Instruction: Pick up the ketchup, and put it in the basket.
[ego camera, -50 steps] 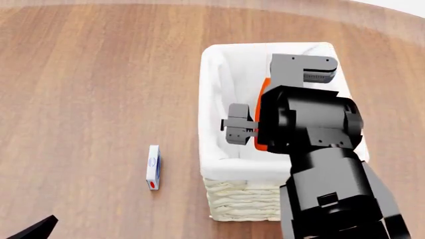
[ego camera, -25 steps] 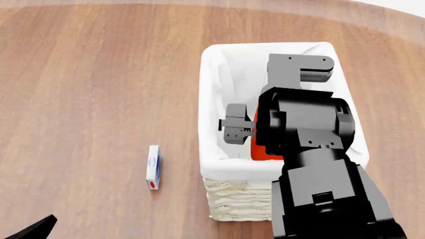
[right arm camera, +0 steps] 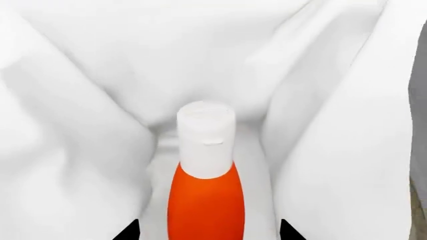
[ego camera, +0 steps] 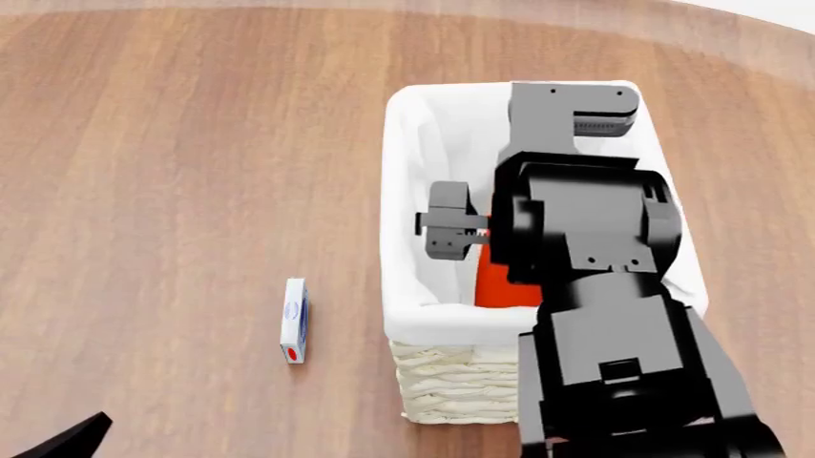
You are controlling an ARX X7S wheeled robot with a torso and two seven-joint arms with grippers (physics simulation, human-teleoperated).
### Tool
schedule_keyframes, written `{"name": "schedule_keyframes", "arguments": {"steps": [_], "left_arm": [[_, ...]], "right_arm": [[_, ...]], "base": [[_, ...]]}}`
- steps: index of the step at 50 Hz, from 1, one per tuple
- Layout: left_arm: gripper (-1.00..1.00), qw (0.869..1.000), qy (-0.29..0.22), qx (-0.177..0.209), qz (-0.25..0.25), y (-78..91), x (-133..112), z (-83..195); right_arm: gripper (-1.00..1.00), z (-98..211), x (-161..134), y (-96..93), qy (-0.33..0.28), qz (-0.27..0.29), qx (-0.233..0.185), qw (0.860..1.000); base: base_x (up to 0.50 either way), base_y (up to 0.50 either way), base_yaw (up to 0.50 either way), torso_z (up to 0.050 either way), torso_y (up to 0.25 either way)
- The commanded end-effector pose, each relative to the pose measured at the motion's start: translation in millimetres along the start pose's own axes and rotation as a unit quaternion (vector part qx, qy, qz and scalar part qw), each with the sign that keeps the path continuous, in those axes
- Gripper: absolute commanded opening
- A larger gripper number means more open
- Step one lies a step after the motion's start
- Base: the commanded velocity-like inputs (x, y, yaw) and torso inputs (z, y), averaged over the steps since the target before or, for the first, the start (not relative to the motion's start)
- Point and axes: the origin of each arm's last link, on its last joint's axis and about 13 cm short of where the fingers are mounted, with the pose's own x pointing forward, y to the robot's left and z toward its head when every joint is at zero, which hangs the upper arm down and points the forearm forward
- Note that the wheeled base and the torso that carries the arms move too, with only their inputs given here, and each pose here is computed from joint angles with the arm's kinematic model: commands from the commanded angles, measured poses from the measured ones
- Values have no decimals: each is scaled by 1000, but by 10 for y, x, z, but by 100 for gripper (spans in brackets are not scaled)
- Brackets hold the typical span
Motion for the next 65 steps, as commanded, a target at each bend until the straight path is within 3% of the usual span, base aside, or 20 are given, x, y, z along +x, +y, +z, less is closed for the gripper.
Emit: {"name": "schedule_keyframes", "arguments": {"steps": [1,15,26,30,38,49,51,54,58,60,62,65], "left_arm": [[100,1000,0,0,-3,-15,4,-3],[100,1000,-2,-3,-10,-31,-10,-80],[100,1000,-3,-2,-10,-60,-6,22],[100,1000,-2,-2,-11,-57,0,8],[100,1000,-1,-2,-15,-72,7,7],[100,1000,1,0,-16,-85,14,3],[100,1000,5,2,-15,-85,15,-1],[100,1000,2,0,-16,-94,8,2],[100,1000,2,0,-16,-93,13,10],[100,1000,2,0,-17,-95,17,6],[100,1000,3,0,-17,-96,18,4],[100,1000,3,2,-20,-105,17,9]], "right_arm": [[100,77,-93,5,-15,4,-3,1000],[100,101,-400,-30,-47,10,-3,999],[100,5,-666,-81,-96,21,-15,995],[100,-75,-762,-88,-136,12,-49,989],[100,-280,-885,-122,-244,22,-93,965],[100,-603,-911,-133,-320,-9,-154,935],[100,-613,-927,-150,-337,-30,-140,930],[100,-669,-977,-165,-368,-46,-152,916],[100,-754,-1033,-173,-384,-41,-142,912],[100,-797,-1052,-178,-409,-59,-165,896],[100,-808,-1054,-179,-415,-64,-165,892],[100,-915,-1098,-179,-445,-64,-180,875]], "base": [[0,0,0,0,0],[0,0,0,0,0],[0,0,0,0,0],[0,0,0,0,0],[0,0,0,0,0],[0,0,0,0,0],[0,0,0,0,0],[0,0,0,0,0],[0,0,0,0,0],[0,0,0,0,0],[0,0,0,0,0],[0,0,0,0,0]]}}
